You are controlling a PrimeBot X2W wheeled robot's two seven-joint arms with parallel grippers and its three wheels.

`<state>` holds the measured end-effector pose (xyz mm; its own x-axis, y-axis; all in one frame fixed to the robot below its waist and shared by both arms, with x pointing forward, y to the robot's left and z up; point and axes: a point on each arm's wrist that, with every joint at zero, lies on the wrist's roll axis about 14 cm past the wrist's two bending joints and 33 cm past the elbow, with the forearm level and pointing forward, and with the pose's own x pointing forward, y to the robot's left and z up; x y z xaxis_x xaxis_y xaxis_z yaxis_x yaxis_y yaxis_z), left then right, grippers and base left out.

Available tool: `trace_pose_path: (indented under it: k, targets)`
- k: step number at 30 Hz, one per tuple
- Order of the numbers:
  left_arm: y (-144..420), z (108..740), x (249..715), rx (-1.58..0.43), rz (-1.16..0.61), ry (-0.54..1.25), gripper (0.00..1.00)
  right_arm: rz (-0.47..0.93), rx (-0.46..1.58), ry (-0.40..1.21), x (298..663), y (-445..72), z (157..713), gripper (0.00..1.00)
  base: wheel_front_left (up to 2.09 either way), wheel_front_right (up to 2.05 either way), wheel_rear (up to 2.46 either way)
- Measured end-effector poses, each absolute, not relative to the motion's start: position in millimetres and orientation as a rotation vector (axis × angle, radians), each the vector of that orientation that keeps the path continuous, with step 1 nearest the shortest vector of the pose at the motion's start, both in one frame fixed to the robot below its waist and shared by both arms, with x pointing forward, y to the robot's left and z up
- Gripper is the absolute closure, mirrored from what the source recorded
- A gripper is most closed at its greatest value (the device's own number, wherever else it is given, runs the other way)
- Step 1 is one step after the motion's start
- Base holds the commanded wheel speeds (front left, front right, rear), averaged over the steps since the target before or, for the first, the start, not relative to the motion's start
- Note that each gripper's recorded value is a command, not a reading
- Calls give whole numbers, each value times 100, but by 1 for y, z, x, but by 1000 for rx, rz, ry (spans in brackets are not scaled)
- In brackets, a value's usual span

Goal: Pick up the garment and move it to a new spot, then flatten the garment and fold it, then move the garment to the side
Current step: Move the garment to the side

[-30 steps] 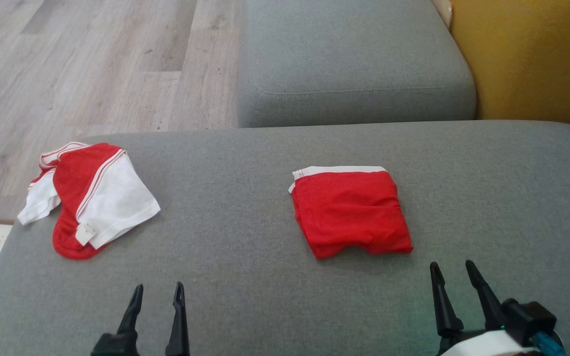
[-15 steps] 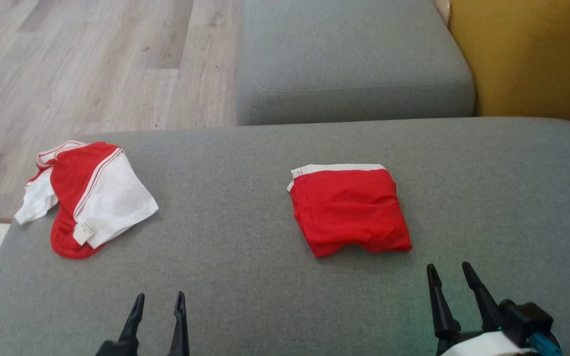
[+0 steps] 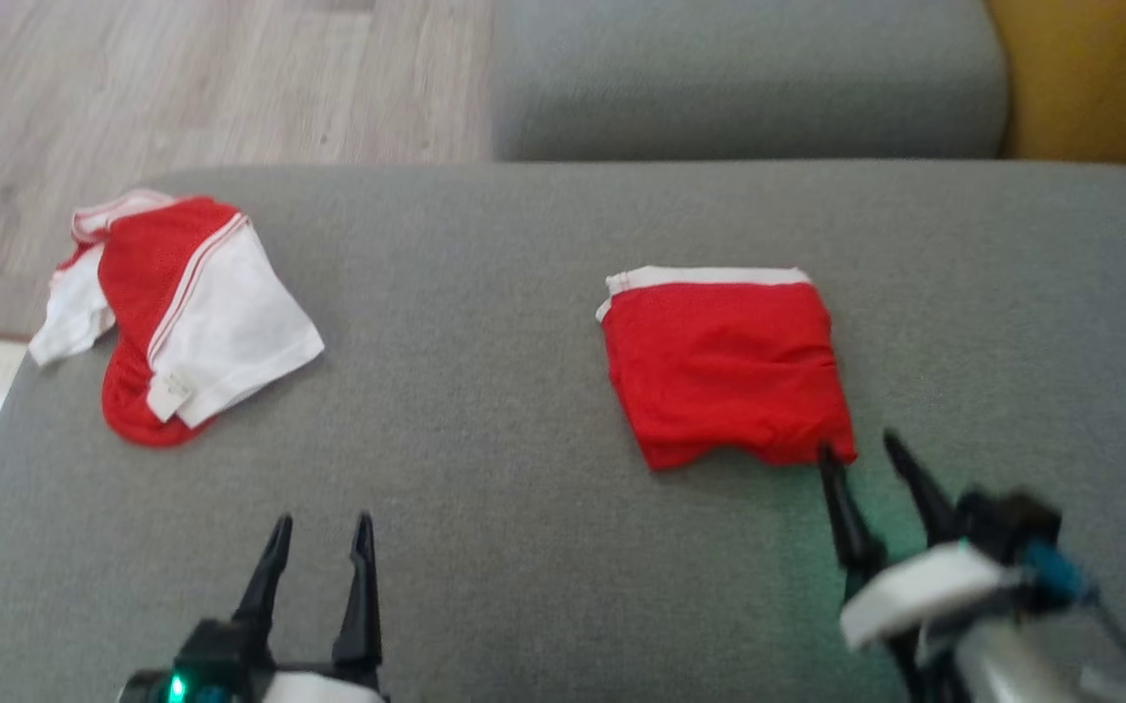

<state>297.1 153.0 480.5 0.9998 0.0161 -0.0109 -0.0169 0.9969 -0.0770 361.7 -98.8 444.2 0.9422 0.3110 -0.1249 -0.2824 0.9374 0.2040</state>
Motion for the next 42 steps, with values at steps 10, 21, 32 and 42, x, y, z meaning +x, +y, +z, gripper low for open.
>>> trace_pose_path:
  k: [10, 21, 32, 42]
  targets:
    - [153, 495, 334, -87, 15, -30, 0, 318, 185, 331, 451, -108, 438, 0, 0, 0, 0]
    - [157, 478, 338, -82, 36, 27, 0, 318, 129, 595, 468, -121, 386, 0, 0, 0, 0]
    - [147, 476, 363, -93, 3, 28, 0, 330, 129, 653, 477, -130, 372, 100, 0, 0, 0]
    - [92, 490, 421, -140, -188, -47, 0, 146, -46, 572, 499, -255, 392, 100, 0, 0, 0]
